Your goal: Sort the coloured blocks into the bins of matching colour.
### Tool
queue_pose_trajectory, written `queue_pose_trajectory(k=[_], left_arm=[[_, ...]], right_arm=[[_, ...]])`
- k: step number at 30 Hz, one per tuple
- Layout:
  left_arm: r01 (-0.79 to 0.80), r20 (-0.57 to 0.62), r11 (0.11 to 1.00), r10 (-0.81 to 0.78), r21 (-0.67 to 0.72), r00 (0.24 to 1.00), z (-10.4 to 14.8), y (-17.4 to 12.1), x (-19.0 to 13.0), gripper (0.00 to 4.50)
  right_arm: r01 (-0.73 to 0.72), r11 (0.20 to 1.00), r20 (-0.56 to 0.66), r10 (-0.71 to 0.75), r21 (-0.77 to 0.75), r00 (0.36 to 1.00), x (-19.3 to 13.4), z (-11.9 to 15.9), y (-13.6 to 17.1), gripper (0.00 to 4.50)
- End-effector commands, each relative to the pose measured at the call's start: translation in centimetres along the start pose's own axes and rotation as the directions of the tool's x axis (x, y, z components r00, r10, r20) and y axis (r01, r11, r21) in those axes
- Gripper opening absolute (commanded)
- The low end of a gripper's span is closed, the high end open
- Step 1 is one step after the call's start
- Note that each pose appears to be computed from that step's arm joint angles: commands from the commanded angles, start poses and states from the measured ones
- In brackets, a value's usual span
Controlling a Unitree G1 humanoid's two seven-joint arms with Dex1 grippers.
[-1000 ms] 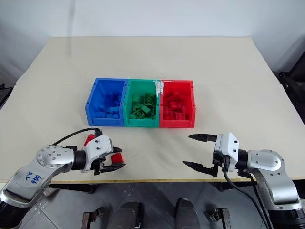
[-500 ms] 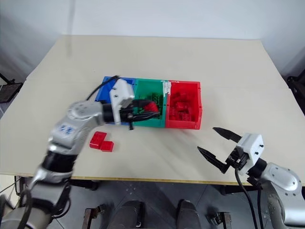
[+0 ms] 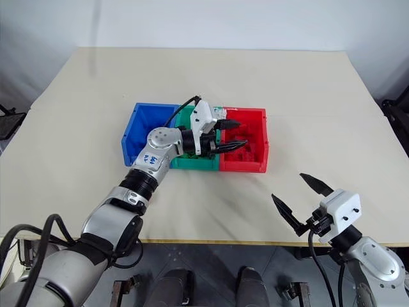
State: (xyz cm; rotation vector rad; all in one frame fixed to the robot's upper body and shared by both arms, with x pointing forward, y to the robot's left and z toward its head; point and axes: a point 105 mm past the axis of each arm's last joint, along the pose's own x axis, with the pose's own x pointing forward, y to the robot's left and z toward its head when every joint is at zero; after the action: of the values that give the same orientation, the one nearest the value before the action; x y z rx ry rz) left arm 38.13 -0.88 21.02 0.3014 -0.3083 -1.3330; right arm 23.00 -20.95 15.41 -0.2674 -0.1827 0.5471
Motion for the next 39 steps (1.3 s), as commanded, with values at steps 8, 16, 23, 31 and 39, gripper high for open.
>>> queue_pose_trajectory(k=[8, 16, 23, 31, 39], left_arm=[[-0.129, 0.0, 0.986, 0.13, 0.109, 0.991, 1.4, -2.0, -13.3, 4.41], [-0.427, -0.159, 0.895, 0.444, 0.132, 0.882, 2.2, -6.1, -24.7, 4.41], [-0.587, -0.318, 0.803, 0.586, 0.104, 0.745, 1.5, -9.6, -31.8, 4.41], [-0.294, -0.455, 0.956, 0.267, 0.012, 0.85, -1.1, -10.9, -27.3, 4.41], [-0.078, -0.58, 0.995, 0.028, -0.062, 0.814, -4.4, -9.2, -25.0, 4.41]], right_arm=[[-0.38, 0.924, 0.019, 0.381, -0.041, 0.924, 3.1, 0.4, 2.3, 4.5], [-0.648, 0.758, -0.003, 0.649, -0.074, 0.761, 5.4, -0.4, 3.6, 4.5], [-0.745, 0.662, 0.008, 0.748, -0.086, 0.664, 6.7, -0.5, 4.1, 4.5], [-0.753, 0.654, -0.023, 0.753, -0.077, 0.657, 6.2, -0.1, 3.4, 4.5], [-0.728, 0.683, -0.058, 0.726, -0.064, 0.686, 4.8, 0.4, 3.3, 4.5]])
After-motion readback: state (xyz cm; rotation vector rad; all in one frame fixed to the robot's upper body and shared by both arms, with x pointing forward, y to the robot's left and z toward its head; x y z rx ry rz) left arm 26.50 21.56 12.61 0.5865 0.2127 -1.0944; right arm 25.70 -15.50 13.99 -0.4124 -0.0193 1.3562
